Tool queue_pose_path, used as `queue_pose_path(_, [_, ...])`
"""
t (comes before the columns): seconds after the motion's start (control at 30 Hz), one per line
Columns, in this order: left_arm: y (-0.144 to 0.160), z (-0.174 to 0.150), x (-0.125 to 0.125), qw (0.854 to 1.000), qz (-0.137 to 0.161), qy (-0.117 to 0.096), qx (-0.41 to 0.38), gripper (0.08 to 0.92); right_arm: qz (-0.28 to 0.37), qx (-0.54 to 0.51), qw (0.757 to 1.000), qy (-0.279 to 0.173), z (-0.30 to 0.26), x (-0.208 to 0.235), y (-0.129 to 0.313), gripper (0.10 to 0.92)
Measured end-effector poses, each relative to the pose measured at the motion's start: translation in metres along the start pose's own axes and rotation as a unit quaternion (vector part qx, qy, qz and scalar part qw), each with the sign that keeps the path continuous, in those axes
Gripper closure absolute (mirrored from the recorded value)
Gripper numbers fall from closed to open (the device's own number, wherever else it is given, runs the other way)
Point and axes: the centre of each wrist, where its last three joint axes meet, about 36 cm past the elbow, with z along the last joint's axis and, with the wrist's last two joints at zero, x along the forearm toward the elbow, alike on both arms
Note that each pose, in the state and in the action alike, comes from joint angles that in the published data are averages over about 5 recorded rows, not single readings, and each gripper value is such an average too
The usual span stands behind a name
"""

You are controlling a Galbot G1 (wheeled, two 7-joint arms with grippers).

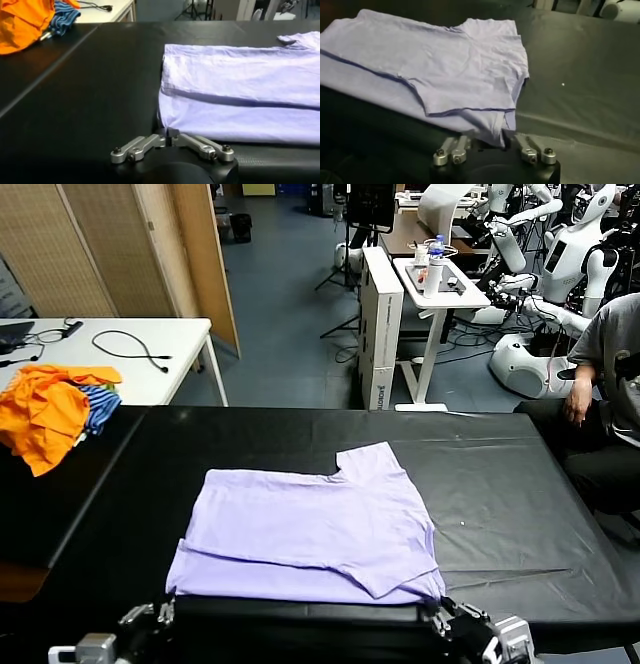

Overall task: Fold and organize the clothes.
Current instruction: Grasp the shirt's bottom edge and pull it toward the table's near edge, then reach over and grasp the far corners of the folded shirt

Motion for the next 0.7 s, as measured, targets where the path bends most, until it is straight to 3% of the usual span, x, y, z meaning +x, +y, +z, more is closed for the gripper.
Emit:
queue_pose_path(0.07, [0.003, -0.007, 0.001, 1.0, 0.006, -0.009, 0.01, 0.15, -0.003, -0.009, 1.0, -0.015, -0.008, 0.003, -0.004, 0.116])
queue_pose_path(0.17, [0.007, -0.021, -0.001, 0.999, 0.019, -0.026, 0.018, 0.1, -0.007, -0.021, 0.999, -0.039, -0.02, -0.002, -0.015, 0.115])
queue_pose_path(0.33, [0.012, -0.043, -0.022, 0.998, 0.042, -0.043, 0.028, 0.093, -0.015, -0.039, 0.996, -0.073, -0.043, -0.031, -0.039, 0.115])
queue_pose_path(0.7, [0.02, -0.097, -0.09, 0.991, 0.111, -0.036, 0.067, 0.093, 0.008, -0.053, 0.993, -0.103, -0.098, -0.11, -0.089, 0.115])
